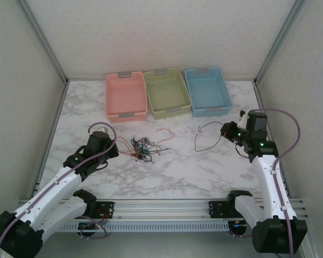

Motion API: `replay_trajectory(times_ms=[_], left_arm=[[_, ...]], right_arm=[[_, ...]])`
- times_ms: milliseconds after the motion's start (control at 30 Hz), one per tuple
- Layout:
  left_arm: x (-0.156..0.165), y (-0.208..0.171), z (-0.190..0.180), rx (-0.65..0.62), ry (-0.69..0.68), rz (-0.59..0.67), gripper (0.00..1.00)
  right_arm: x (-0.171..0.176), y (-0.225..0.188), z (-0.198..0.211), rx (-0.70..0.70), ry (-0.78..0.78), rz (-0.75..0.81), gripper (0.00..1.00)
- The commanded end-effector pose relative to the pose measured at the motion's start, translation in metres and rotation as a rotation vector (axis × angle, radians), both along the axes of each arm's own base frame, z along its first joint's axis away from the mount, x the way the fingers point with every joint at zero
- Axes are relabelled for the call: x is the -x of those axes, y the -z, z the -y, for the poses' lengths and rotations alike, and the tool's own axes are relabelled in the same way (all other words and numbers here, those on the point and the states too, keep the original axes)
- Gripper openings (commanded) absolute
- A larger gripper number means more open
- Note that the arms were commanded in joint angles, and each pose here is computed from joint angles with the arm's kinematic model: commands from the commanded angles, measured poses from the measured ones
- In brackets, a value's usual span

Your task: Untangle the cables

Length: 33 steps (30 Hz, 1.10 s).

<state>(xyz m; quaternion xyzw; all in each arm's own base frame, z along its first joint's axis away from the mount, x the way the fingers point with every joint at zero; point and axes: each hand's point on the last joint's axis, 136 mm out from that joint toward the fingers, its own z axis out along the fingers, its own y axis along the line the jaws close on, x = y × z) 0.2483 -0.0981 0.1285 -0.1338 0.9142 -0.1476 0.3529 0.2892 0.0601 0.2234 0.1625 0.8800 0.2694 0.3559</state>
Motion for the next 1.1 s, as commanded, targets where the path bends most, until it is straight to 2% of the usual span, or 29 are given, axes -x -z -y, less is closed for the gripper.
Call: replay_trajectory(times_ms=[0,233,367,500,667,833,1067], left_arm=[[0.001,0.006,0.001,0.008,0.011,-0.013,0.0],[0.0,0.01,0.005,0.012,0.026,-0.028,0.0],[0.0,0.011,0.007,0.017,0.034,-0.036,0.0],[0.0,0.011,0.009,0.02,0.042,-0.037,0.0],[-0.001,0.009,0.008,0.021,0.039,-0.032,0.0],[-0.002,0.009,0.01,0.018,0.045,-0.034,0.0],[-0.002,0.01,0.009,0.017,0.044,-0.038,0.0]], right_arm=[[-0.009,-0.047,-0.005,-0.018,-0.027,0.088,0.0],[-0.056,-0.113,0.005,0.007,0.025,0.219,0.0],[-0.097,-0.127,0.015,0.032,0.083,0.25,0.0],[-0.145,-0.125,0.023,0.047,0.124,0.255,0.0],[-0.202,-0.102,0.032,0.069,0.168,0.23,0.0],[-0.249,-0.055,0.043,0.116,0.213,0.177,0.0],[-0.281,0.028,0.03,0.066,0.16,0.05,0.0]])
